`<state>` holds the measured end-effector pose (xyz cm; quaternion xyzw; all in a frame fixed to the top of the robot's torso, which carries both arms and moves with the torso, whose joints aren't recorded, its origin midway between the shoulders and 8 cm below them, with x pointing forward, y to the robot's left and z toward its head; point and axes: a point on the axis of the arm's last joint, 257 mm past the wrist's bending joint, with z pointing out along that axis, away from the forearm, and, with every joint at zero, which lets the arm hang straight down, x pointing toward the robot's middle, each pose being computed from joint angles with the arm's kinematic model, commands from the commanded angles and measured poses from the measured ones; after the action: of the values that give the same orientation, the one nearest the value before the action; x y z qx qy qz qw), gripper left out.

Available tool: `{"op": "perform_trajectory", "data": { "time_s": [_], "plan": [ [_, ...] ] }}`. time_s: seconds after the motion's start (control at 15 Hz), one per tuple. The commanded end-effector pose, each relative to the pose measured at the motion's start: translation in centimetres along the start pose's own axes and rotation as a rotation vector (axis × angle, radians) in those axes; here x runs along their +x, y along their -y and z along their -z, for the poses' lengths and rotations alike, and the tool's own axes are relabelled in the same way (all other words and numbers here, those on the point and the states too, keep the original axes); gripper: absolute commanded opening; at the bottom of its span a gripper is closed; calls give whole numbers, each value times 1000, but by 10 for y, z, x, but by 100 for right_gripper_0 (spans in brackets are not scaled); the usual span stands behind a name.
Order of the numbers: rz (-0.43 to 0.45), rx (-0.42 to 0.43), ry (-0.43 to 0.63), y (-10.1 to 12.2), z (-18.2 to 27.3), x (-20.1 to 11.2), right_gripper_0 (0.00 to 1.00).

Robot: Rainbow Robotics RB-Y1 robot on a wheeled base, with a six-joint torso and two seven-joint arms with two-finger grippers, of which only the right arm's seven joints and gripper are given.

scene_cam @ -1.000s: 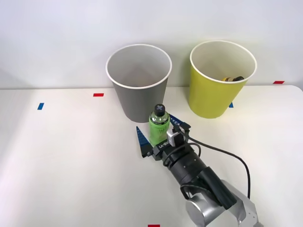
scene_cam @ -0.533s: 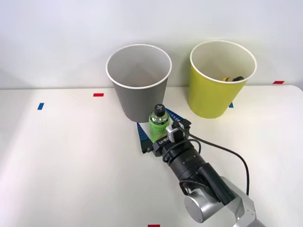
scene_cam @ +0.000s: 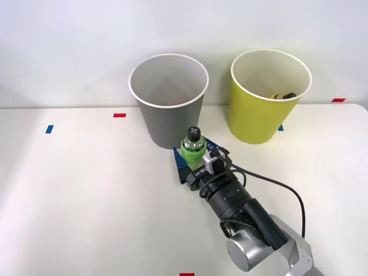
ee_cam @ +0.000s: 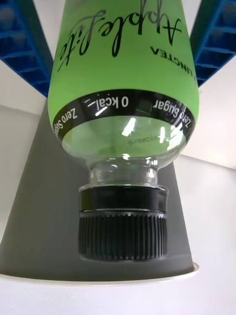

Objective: Put cans in the gray bin, plastic bottles in the light green bin

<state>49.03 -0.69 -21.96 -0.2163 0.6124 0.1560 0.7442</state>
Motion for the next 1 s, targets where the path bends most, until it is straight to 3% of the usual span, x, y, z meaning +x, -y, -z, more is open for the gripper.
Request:
{"op": "perform_trajectory", "data": {
  "time_s": [0.07, 0.67, 1.0],
  "plan": [
    [54, -6, 4, 1, 2, 0, 0],
    [51, 28, 39, 20, 12, -5, 0],
    [6, 110, 77, 44, 61, -25, 0]
  ]
}}
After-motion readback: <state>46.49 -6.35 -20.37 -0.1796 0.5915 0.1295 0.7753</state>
